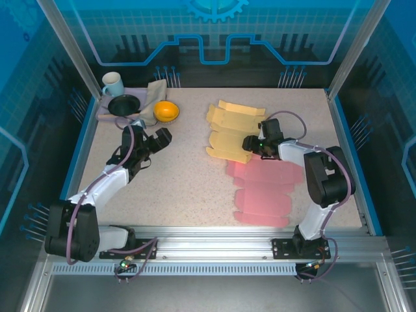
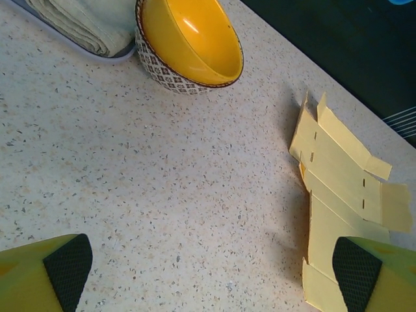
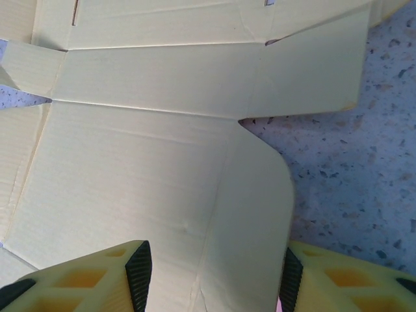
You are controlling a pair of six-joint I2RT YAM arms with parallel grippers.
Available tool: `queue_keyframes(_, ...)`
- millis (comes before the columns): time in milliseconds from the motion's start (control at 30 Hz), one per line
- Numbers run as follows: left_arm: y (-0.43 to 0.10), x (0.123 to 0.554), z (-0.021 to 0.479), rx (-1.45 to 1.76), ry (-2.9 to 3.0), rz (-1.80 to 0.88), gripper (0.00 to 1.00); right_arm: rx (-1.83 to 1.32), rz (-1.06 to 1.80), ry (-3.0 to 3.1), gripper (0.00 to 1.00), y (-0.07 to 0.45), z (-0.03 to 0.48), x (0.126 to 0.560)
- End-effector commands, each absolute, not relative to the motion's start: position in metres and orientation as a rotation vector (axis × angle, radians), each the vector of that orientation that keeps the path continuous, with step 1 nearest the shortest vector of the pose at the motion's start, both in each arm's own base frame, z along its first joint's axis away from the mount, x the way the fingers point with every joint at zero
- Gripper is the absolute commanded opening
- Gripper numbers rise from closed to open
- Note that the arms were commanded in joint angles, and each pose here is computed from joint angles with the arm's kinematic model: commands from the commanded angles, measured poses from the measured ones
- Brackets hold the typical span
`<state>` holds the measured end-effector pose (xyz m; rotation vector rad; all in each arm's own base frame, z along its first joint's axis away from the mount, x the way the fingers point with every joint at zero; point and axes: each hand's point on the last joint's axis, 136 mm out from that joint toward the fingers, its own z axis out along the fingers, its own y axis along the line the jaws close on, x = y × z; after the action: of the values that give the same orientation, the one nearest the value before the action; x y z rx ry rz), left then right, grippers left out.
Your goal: Fold the paper box
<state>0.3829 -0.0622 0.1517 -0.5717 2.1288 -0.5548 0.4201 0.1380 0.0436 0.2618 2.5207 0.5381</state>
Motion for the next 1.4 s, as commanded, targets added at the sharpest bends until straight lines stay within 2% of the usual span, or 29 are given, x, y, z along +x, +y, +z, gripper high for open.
queue_keyframes(0,-0.070,0.377,0.138,-0.568,2.169,-0.577,0.99,0.293,0.605,2.515,0.54,0.143,0.034,0.423)
queue_keyframes(100,-0.072,0.377,0.135,-0.586,2.180,-0.591,0.99,0.291,0.627,2.503,0.50,0.144,0.029,0.426)
queue_keyframes(200,-0.076,0.376,0.132,-0.586,2.192,-0.599,0.99,0.268,0.663,2.489,0.39,0.148,0.030,0.429)
queue_keyframes(267,-0.076,0.374,0.129,-0.597,2.199,-0.593,0.99,0.249,0.676,2.486,0.26,0.150,0.032,0.430)
queue_keyframes(300,-0.075,0.373,0.129,-0.607,2.200,-0.586,0.99,0.240,0.678,2.485,0.16,0.150,0.035,0.432)
queue_keyframes(333,-0.073,0.372,0.127,-0.618,2.205,-0.576,0.99,0.228,0.678,2.488,0.00,0.152,0.038,0.433)
queue_keyframes(600,-0.063,0.367,0.138,-0.654,2.192,-0.523,0.99,0.150,0.723,2.483,0.00,0.172,0.082,0.423)
queue_keyframes(900,-0.047,0.351,0.157,-0.671,2.145,-0.437,0.99,-0.096,0.741,2.508,0.00,0.233,0.133,0.362)
queue_keyframes(1167,-0.036,0.332,0.162,-0.708,2.103,-0.408,0.99,-0.199,0.818,2.663,0.00,0.285,0.096,0.293)
queue_keyframes(1367,-0.032,0.322,0.155,-0.710,2.138,-0.375,0.99,-0.143,0.649,2.821,0.00,0.251,0.048,0.264)
